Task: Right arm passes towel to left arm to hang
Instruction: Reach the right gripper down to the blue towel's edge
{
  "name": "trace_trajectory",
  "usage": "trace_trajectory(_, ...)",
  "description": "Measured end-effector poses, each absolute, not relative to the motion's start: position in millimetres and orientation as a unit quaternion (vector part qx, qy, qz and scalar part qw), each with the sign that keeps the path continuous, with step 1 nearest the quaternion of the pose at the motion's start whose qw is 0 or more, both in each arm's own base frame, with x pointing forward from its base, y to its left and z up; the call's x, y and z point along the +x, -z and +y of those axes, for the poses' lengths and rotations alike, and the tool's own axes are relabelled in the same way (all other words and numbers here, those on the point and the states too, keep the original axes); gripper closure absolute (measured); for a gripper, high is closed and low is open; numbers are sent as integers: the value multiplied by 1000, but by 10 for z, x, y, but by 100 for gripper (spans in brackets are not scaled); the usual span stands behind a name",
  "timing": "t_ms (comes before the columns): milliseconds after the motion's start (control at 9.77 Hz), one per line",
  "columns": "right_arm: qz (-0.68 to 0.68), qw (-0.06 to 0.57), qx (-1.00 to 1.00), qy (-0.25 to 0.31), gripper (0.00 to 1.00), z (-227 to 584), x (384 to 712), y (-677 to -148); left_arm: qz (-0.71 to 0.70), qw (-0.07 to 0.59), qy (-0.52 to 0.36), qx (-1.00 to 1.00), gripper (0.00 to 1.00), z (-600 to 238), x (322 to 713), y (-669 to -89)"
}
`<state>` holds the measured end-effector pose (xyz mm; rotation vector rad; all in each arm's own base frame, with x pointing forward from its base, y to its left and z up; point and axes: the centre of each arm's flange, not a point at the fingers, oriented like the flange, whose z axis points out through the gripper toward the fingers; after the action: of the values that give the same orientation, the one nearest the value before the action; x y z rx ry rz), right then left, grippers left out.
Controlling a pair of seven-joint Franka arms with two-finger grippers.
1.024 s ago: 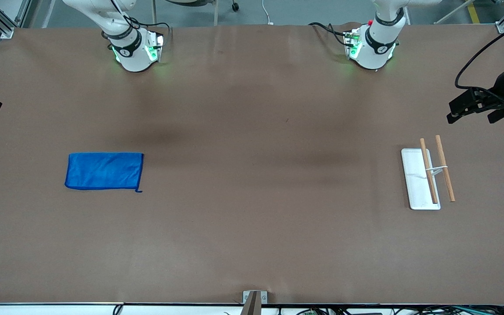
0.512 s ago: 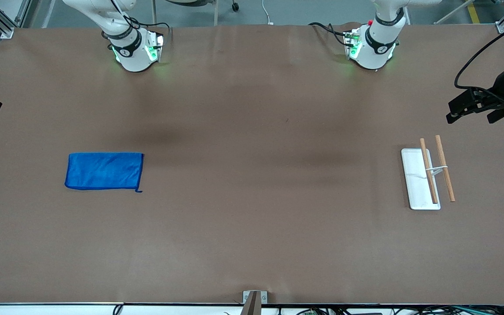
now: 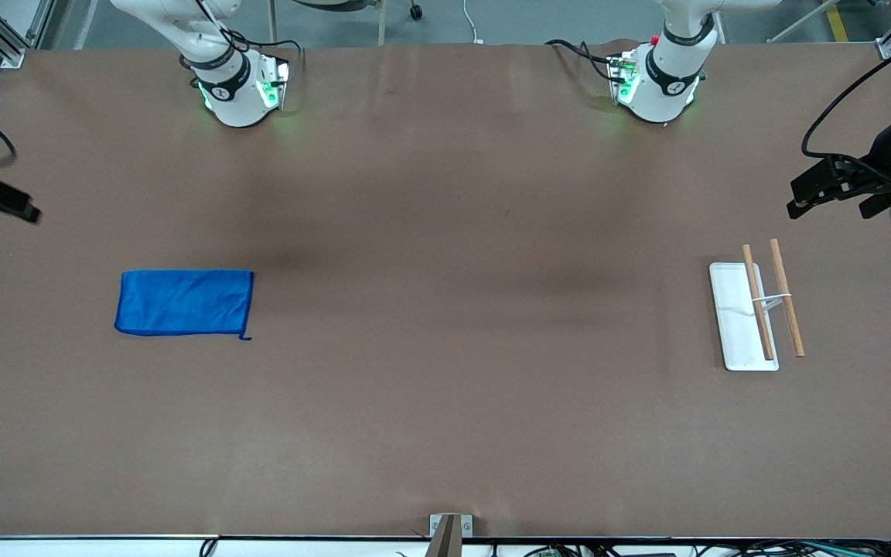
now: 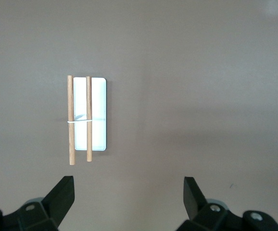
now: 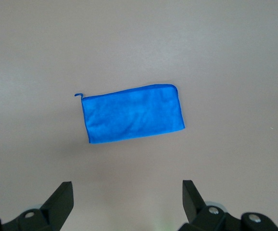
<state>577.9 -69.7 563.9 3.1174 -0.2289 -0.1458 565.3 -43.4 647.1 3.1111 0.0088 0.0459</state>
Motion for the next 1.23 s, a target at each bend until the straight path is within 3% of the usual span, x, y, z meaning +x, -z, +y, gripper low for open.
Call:
trace_trajectory(205, -67, 8, 996, 59, 0, -676, 6069, -4642, 3, 15, -15, 1000, 0, -436, 5655, -6471)
trace_trajectory(512, -61, 9, 996, 60, 0, -651, 6033, -3463, 1, 15, -15, 1000, 0, -452, 5656, -6469)
trace_trajectory(921, -43, 10, 998, 40, 0, -736, 5900, -2435, 1, 15, -14, 1000, 0, -460, 5657, -6467)
trace_trajectory(1228, -34, 11, 999, 35, 0, -873, 5795, -1982, -1, 15, -14, 1000, 0, -479, 5660, -6459)
